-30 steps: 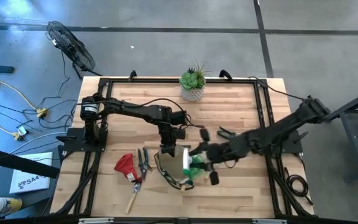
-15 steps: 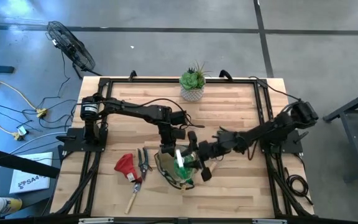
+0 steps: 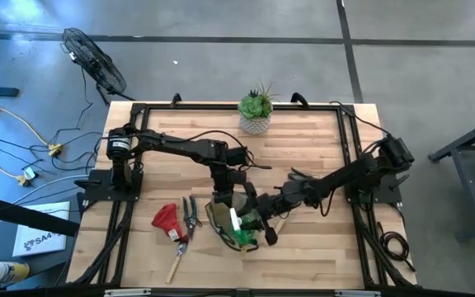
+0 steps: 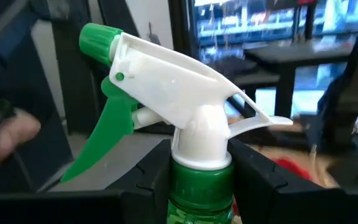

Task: Pick & Place Garden tools in Gardening bag
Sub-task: Put the green spray bottle into the gardening bag

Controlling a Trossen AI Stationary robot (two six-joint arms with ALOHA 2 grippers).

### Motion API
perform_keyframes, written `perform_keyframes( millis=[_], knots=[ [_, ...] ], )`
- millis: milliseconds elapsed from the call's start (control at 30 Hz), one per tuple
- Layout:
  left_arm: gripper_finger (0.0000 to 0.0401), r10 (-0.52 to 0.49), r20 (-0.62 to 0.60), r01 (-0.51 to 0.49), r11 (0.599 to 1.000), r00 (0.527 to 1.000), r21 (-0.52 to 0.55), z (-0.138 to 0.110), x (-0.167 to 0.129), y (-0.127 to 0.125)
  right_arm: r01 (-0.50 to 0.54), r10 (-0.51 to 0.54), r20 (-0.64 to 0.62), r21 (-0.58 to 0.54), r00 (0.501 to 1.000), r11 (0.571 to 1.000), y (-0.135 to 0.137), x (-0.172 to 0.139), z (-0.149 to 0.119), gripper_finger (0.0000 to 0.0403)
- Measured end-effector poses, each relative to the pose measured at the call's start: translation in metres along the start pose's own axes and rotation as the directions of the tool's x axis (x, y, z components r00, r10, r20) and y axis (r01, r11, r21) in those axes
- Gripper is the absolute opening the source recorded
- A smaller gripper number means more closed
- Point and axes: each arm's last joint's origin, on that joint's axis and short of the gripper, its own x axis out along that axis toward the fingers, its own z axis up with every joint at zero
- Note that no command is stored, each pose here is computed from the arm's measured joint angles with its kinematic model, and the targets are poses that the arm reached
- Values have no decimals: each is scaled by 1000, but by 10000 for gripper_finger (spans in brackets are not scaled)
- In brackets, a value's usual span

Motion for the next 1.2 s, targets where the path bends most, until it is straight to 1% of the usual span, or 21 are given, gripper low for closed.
perform_keyframes(
  millis=[67, 133, 200, 433, 700, 800, 1000, 1200],
  knots=[
    [0, -2, -1, 2, 1000, 1000, -6, 0, 0, 0, 10, -10, -25, -4, 1000, 1000, 2, 0, -3, 118],
    [0, -3, -3, 3, 1000, 1000, -7, 0, 0, 0, 41, -42, -50, -16, 998, 999, 4, 0, -5, 118],
    [0, -3, -3, 3, 1000, 1000, -7, 0, 0, 0, 45, -46, -58, -20, 997, 999, 4, 0, -7, 118],
    [0, 0, -3, 0, 1000, 1000, -6, 0, 0, 0, 40, -38, 33, -48, 999, 998, -2, -2, 4, 118],
    [0, 0, -3, 0, 1000, 1000, -5, 0, 0, 0, 73, -71, 38, -50, 997, 996, -18, -4, 6, 118],
    [0, 0, -3, 0, 1000, 1000, -4, 0, 0, 0, 75, -74, 30, -49, 997, 996, -20, -4, 4, 118],
    [0, 0, -6, 0, 1000, 1000, -4, -1, 0, 0, 64, -66, -29, -43, 997, 997, -15, 1, -10, 118],
    [0, -1, -12, 1, 1000, 1000, -9, -1, 0, 0, 78, -80, -51, -33, 995, 996, -13, 1, -12, 118]
  ],
)
